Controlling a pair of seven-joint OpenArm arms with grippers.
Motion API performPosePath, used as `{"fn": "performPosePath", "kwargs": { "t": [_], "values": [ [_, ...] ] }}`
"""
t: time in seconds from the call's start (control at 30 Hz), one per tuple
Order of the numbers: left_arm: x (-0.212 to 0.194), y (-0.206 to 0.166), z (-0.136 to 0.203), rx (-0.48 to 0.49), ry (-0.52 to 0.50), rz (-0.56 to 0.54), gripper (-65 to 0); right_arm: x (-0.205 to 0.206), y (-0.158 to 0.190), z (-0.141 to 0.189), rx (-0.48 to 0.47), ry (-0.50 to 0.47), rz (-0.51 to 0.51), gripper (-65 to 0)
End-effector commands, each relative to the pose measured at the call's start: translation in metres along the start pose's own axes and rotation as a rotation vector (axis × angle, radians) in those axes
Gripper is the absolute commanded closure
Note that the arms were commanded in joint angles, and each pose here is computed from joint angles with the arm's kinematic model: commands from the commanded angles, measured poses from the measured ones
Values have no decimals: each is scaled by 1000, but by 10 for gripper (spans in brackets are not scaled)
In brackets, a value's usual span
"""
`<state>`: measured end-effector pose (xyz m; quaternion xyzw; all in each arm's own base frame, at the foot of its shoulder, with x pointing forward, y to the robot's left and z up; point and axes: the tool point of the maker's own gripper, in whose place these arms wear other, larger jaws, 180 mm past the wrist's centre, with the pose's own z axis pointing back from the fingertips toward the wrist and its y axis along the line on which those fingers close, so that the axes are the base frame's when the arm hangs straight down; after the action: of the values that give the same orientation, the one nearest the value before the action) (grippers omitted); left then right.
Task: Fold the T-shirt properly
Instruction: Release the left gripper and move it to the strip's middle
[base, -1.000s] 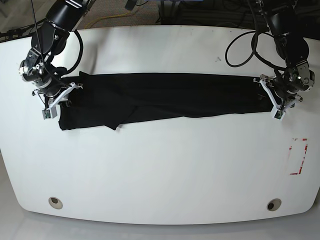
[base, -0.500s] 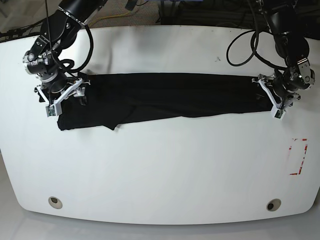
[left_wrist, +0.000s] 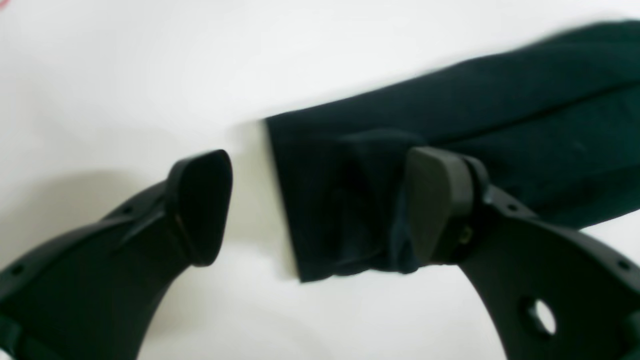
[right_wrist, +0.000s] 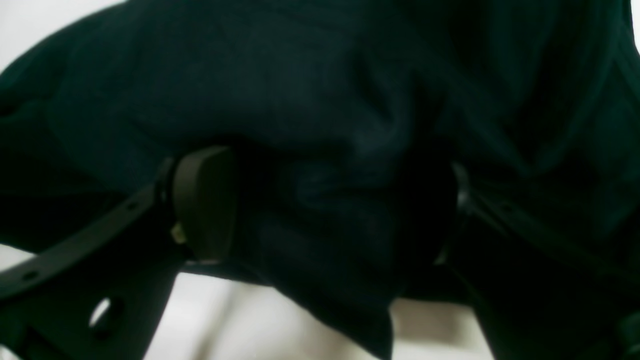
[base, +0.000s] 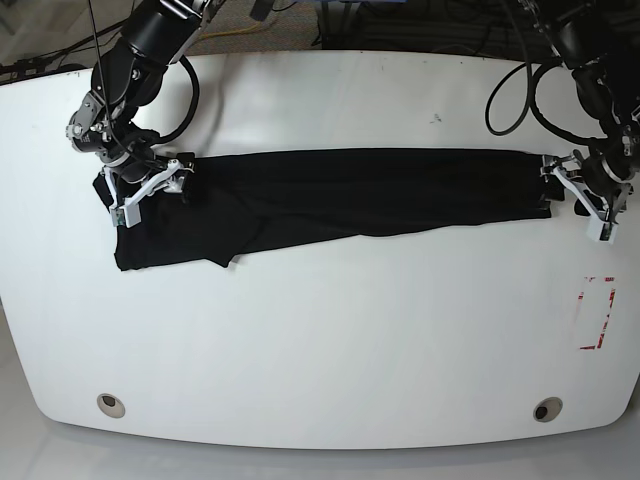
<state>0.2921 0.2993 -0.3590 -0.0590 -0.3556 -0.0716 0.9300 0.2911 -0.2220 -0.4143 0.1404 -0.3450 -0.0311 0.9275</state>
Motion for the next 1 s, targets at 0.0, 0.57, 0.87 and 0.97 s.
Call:
{"fn": "performPosePath", "kwargs": {
  "t": [0.0,0.57,0.87,0.97],
  "values": [
    [18,20,11,19,-61,56,-506,-1,-10,3,-24,20,13,-501],
    [-36,-6,-26,-163,46,262,-506,-2,-11,5,-29,22,17,-501],
    [-35,-33,-29,-269,17,281,-306,-3,-11,5,-28,24,15,-501],
    [-33,-34,-29,-270,15,274,-74,-3,-11,5,-28,24,15,-501]
  ]
}}
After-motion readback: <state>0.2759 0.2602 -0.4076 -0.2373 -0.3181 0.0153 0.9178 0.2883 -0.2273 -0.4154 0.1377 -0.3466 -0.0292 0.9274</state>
